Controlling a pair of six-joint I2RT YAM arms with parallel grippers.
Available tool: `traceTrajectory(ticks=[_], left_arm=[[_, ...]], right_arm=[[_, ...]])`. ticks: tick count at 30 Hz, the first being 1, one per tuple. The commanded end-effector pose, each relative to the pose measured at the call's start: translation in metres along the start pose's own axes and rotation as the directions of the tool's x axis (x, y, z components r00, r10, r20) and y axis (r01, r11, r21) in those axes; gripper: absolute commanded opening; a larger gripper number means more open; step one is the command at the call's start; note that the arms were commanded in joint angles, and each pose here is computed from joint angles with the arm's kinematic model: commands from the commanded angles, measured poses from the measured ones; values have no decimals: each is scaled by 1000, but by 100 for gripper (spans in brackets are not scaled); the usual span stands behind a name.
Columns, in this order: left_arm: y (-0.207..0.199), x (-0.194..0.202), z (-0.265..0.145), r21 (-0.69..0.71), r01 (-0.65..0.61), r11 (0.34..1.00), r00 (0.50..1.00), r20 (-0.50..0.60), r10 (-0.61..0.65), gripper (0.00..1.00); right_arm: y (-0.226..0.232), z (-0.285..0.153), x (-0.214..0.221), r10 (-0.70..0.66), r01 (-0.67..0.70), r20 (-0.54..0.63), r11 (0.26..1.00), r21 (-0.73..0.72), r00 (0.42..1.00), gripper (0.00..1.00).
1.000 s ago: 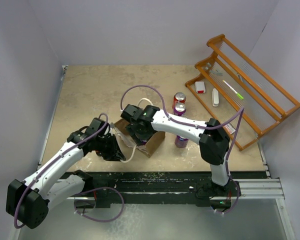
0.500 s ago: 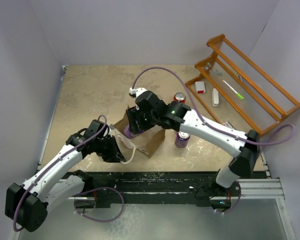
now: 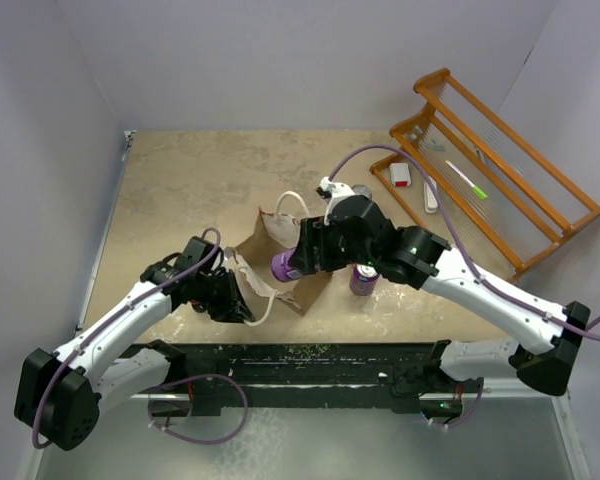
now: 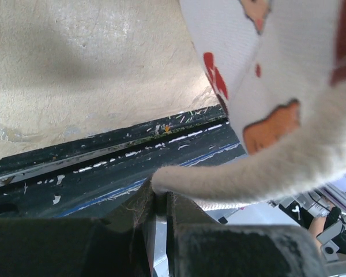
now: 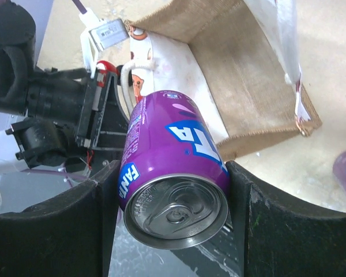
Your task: Take the beverage out of the canvas bag
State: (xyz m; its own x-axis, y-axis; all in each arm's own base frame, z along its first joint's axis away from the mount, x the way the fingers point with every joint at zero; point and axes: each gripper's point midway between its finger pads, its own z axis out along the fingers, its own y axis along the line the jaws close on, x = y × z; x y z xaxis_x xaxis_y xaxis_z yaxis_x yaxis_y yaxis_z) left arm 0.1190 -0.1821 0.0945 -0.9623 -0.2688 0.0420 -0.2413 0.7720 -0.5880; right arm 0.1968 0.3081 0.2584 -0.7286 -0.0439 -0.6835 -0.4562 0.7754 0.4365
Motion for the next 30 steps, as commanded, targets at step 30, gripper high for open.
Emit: traceTrajectory(ticks=[30], left_arm=[[-20,-19,-18,-17,-132,991,990,41,132,11]], right_arm=[[-159,-30,117,245,-140,-65,731,668,967,0]])
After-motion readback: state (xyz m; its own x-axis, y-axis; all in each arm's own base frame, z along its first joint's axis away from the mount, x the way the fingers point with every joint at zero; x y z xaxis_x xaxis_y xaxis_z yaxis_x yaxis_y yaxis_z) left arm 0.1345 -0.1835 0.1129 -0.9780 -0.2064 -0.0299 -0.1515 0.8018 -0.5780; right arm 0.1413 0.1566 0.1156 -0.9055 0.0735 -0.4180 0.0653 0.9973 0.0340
